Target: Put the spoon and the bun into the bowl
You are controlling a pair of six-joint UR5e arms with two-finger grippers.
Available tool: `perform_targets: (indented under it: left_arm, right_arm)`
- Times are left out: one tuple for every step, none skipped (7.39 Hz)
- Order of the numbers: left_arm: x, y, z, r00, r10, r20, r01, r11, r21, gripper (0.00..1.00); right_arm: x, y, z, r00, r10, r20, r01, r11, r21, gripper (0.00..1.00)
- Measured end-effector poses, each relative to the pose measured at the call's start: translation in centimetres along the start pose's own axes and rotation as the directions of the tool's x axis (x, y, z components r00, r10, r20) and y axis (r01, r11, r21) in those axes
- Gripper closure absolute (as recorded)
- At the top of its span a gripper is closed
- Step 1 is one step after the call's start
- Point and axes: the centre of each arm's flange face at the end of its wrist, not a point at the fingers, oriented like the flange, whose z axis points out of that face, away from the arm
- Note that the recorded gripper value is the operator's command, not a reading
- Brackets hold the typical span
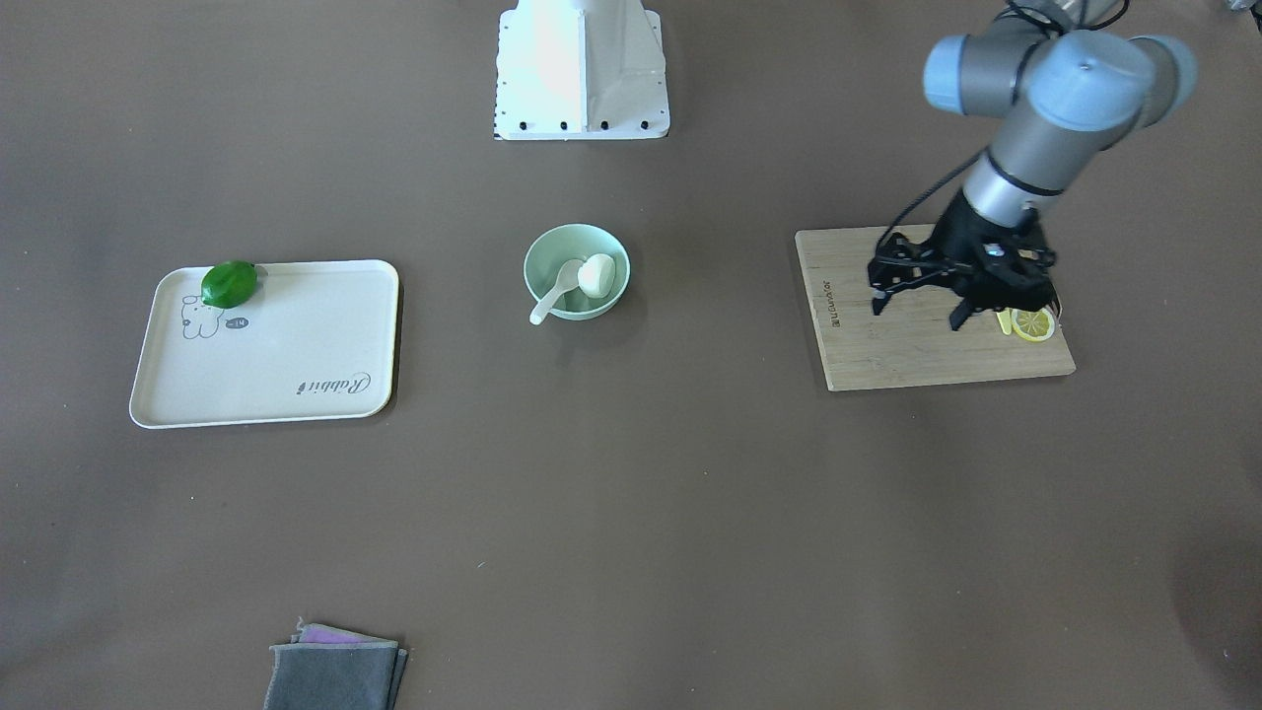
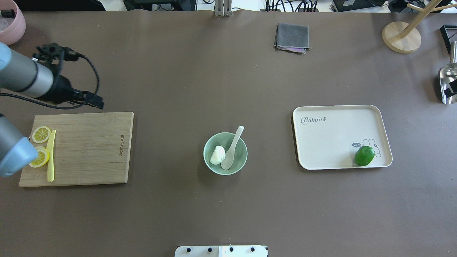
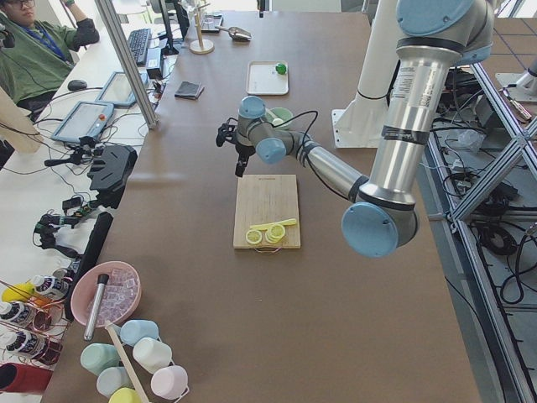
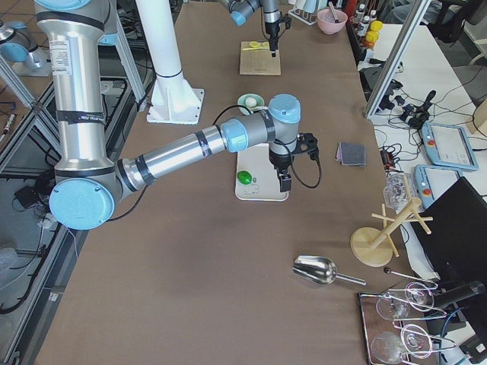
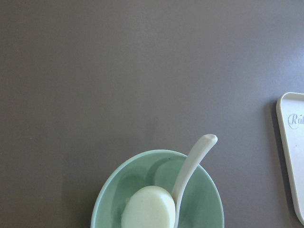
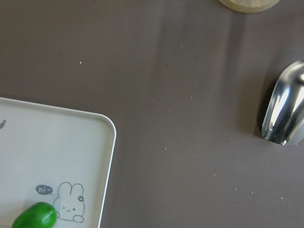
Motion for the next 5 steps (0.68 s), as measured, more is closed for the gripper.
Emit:
perform_targets:
  left_arm:
    - [-8.1, 0.8, -3.1, 0.999, 0.049, 0.015, -0.049, 0.999, -0.016, 0.02]
    - [-15.1, 1.6, -6.4, 0.996, 0.080, 0.042, -0.078, 0.997, -0.029, 0.02]
    - [-21.2, 2.5, -9.6, 0.991, 0.111, 0.078, -0.107, 0.992, -0.060, 0.02]
    - [-26.2, 3.8, -12.1, 0.987, 0.126, 0.103, -0.115, 0.988, -0.107, 0.02]
    - [-30.6, 5.6, -13.5, 0.989, 0.100, 0.113, -0.083, 0.985, -0.151, 0.02]
  right_arm:
    - [2.0, 1.7, 0.7, 0.999, 0.036, -0.019, -0.037, 0.999, -0.022, 0.00]
    - [4.1, 3.3, 0.9, 0.997, 0.075, -0.032, -0.076, 0.997, -0.032, 0.00]
    - [6.1, 4.9, 0.8, 0.994, 0.101, -0.041, -0.103, 0.994, -0.036, 0.00]
    - [7.9, 6.2, 0.5, 0.994, 0.102, -0.046, -0.104, 0.994, -0.035, 0.00]
    - [9.6, 7.3, 0.2, 0.995, 0.088, -0.045, -0.090, 0.995, -0.033, 0.00]
